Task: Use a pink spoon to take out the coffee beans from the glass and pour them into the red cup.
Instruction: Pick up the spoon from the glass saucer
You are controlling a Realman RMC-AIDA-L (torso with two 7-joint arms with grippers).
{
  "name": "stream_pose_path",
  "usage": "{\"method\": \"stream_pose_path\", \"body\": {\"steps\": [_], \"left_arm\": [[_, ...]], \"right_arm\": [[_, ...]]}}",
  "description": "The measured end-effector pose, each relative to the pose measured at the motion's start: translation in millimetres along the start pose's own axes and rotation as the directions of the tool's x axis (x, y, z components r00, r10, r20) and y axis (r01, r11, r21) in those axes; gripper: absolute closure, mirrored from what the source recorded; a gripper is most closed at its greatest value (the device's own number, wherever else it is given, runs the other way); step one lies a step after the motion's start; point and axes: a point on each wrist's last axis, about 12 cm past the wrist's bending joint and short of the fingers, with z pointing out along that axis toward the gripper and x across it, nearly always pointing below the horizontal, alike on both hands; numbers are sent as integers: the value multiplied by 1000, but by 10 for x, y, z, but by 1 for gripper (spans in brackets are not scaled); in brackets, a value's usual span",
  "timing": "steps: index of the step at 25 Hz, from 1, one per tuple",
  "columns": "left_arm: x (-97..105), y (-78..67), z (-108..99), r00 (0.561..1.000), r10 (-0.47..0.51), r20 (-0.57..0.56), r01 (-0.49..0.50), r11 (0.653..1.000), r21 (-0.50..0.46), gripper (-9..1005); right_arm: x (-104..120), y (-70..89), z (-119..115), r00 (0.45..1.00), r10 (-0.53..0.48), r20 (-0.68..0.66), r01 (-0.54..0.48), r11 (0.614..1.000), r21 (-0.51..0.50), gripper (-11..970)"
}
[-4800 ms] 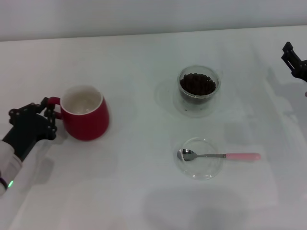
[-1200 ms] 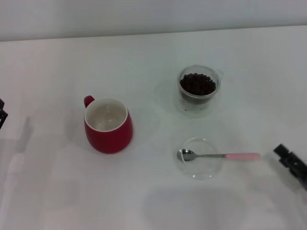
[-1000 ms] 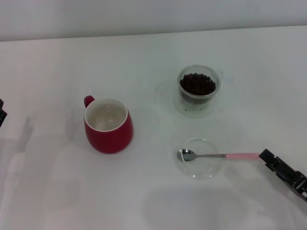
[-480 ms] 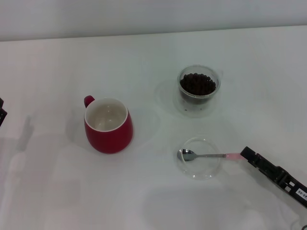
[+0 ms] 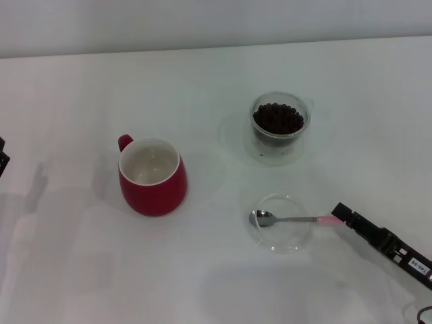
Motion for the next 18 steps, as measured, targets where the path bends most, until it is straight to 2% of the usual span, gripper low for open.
{"method": "stream_pose_path", "body": {"steps": [5,18], "left_arm": [[2,3,-8,1000,0,-1,0,1000,-2,104],[4,10,-16,1000,-1,-1,1,1000,-7,105]], "right_arm": [[-2,17,68,999,-12,-33,11,1000,-14,370],[15,9,67,999,-1,-43,0,1000,-6,534]]}}
